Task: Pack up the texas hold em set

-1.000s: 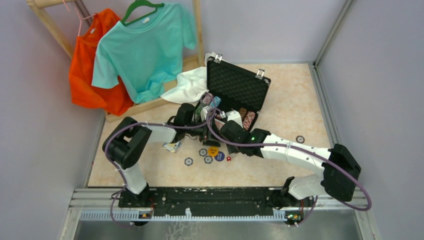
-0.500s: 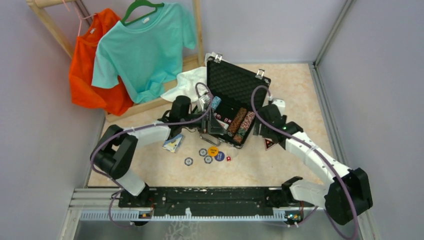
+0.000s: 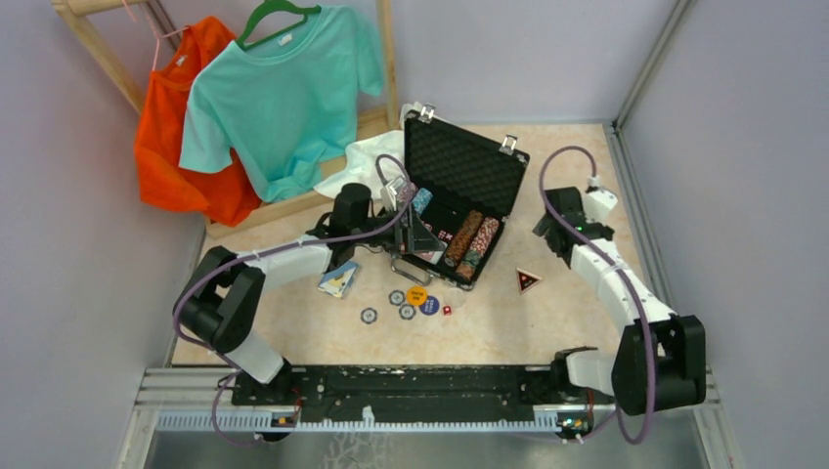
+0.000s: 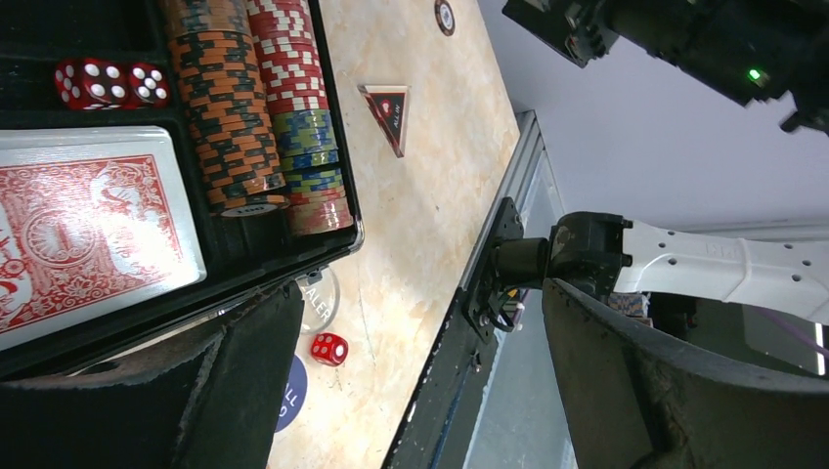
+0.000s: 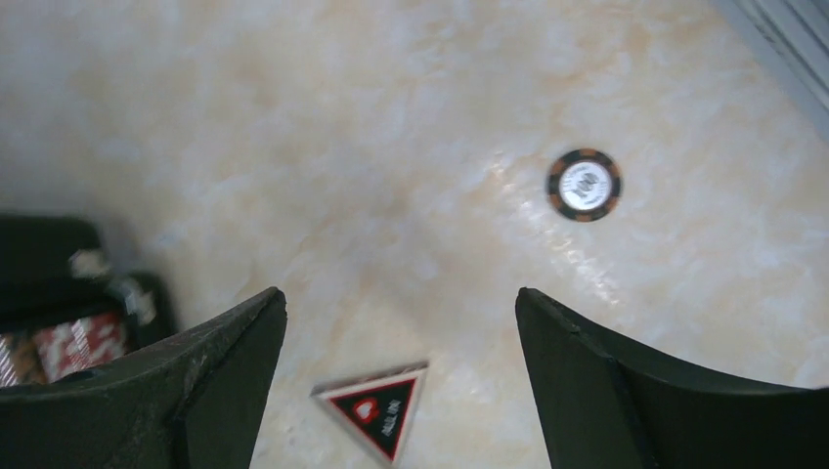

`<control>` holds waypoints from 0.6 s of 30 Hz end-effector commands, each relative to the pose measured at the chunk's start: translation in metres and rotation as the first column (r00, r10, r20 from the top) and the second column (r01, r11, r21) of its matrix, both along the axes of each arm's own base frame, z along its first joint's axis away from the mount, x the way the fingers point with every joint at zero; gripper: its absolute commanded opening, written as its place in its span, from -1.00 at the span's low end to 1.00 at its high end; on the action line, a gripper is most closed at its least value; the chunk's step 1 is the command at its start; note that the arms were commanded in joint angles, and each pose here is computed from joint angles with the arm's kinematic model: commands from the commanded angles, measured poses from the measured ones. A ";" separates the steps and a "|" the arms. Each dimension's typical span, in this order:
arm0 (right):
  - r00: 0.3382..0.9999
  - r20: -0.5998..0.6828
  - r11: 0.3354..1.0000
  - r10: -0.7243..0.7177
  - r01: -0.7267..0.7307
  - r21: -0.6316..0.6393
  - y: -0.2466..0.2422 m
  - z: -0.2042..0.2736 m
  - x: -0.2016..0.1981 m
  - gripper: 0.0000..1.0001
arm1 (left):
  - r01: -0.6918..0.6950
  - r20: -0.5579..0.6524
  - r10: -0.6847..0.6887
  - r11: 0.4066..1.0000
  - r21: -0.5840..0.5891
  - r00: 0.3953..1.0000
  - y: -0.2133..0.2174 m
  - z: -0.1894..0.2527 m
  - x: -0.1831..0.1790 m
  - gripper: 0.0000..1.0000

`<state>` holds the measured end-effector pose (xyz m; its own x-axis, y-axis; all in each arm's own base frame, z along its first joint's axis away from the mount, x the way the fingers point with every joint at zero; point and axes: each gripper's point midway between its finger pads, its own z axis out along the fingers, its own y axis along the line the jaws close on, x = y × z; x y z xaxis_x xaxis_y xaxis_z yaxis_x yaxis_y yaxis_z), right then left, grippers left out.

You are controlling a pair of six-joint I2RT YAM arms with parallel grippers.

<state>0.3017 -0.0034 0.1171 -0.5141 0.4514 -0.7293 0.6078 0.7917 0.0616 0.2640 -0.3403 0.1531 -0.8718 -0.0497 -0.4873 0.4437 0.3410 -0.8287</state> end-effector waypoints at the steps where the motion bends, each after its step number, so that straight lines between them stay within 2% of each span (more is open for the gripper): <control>1: 0.989 0.052 0.988 -0.139 0.135 0.071 -0.043 -0.007 0.003 0.72 | -0.027 0.074 0.027 1.000 0.003 0.997 -0.006 0.022 0.006 0.93; 5: 0.984 -0.001 0.975 -0.179 0.177 0.131 -0.066 -0.033 -0.004 0.71 | -0.028 0.064 0.026 0.999 0.022 0.998 -0.007 0.017 0.008 0.93; 11: 0.972 -0.071 0.965 -0.225 0.232 0.123 -0.077 -0.062 -0.015 0.71 | -0.001 0.029 0.001 1.000 0.011 1.000 -0.015 0.010 0.006 0.92; 18: 0.952 -0.107 0.943 -0.288 0.301 0.144 -0.090 -0.080 -0.019 0.60 | 0.012 0.035 -0.012 1.000 0.009 0.999 -0.020 0.012 0.004 0.92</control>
